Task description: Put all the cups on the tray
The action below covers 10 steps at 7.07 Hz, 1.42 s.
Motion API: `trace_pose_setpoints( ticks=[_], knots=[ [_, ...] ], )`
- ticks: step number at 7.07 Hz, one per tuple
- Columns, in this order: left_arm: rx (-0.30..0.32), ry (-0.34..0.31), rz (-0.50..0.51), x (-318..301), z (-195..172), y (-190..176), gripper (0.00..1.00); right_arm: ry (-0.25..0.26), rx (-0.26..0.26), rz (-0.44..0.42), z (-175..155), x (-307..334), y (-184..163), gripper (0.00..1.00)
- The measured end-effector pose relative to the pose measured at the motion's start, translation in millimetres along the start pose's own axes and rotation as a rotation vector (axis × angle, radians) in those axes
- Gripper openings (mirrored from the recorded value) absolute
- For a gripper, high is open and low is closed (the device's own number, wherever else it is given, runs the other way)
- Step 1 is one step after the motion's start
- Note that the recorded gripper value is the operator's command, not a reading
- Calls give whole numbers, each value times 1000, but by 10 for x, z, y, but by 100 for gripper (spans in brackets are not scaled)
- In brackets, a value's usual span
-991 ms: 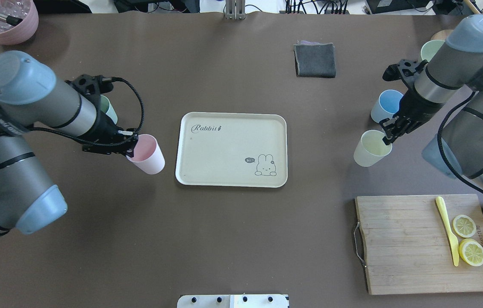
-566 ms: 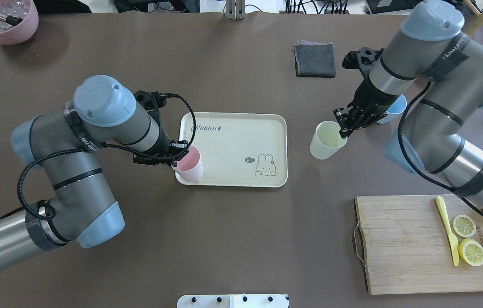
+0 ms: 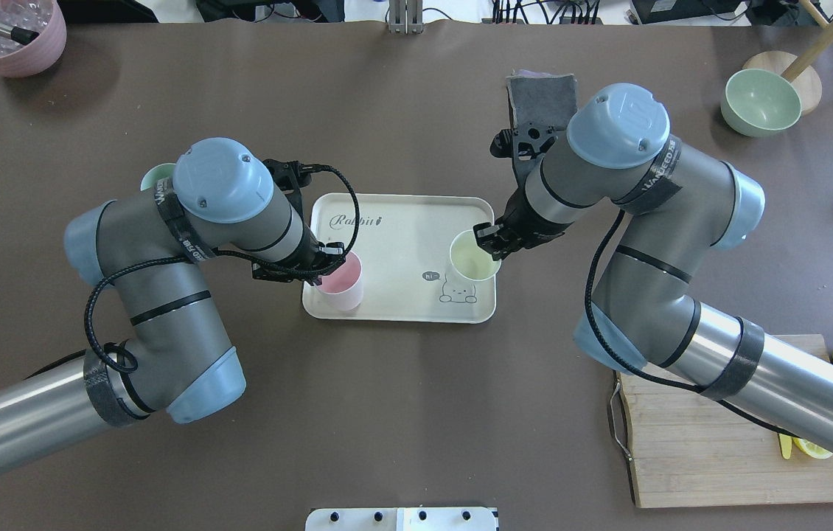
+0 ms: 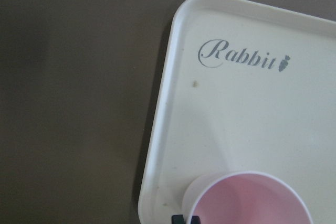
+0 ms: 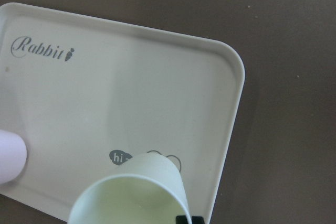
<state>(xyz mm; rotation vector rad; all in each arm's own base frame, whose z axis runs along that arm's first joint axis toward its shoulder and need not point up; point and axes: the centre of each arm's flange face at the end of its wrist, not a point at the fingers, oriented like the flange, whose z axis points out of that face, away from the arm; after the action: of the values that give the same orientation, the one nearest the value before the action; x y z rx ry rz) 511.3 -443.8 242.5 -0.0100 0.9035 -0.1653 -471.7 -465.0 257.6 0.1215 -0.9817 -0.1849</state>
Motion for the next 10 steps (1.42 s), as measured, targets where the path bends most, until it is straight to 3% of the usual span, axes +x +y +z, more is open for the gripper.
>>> trace_pose_setpoints(
  ticks=[1,2,4,6,8,10],
  knots=[
    [4,1,1,17,-7,-3,98,-4,-1,-2,53,-78,48,74],
    [7,5,2,44,-26,-3,98,-2,-3,1,81,-108,73,100],
    [15,14,2,49,-131,-26,98,10,8,24,63,-99,62,100],
    [56,-8,49,-252,-561,-271,98,5,15,70,-325,124,-143,100],
    [96,-83,189,-988,-810,-719,98,30,6,68,-851,952,-428,100],
    [88,-163,300,-1738,-817,-1226,98,93,-3,17,-1220,1907,-584,100]
  ],
)
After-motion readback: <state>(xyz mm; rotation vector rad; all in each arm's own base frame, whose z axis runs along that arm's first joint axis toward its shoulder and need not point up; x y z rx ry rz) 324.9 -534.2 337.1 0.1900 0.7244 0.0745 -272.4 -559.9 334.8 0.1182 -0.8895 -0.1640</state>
